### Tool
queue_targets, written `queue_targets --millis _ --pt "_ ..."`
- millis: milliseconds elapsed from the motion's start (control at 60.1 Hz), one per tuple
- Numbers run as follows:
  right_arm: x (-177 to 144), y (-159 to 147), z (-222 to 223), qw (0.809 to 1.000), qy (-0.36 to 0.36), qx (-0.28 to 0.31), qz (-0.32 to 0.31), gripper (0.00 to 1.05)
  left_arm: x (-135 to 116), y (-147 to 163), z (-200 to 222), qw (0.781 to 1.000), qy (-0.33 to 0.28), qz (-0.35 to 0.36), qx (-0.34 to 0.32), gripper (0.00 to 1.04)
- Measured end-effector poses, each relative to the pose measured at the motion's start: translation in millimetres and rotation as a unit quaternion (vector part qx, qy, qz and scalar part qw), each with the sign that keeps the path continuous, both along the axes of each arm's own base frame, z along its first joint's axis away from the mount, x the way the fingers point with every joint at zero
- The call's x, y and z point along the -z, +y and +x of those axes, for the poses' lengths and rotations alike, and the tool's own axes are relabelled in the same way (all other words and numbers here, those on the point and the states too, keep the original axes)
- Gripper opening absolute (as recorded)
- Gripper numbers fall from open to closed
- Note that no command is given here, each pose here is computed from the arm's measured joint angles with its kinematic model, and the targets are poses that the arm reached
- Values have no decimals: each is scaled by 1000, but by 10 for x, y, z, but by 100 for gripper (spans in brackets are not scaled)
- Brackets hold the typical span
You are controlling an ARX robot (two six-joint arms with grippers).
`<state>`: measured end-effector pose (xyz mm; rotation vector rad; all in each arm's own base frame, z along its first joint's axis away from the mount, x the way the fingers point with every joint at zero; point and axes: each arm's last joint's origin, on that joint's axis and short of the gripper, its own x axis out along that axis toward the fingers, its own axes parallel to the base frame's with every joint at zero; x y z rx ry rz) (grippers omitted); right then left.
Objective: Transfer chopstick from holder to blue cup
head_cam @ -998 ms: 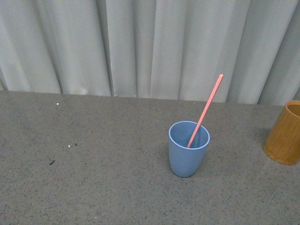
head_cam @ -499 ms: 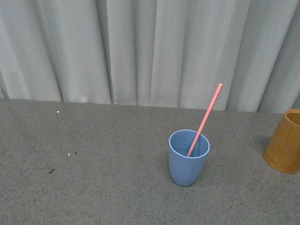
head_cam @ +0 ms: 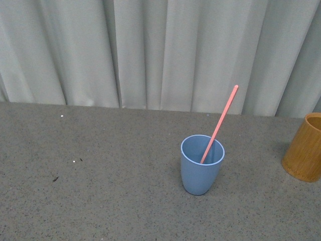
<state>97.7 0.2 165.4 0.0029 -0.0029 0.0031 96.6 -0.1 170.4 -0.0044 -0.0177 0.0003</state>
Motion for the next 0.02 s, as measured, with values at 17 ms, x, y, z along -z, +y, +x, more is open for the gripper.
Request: queue_targets --millis 17 --pt "0 0 0 1000 0 0 0 95 0 0 0 1000 0 0 0 98"
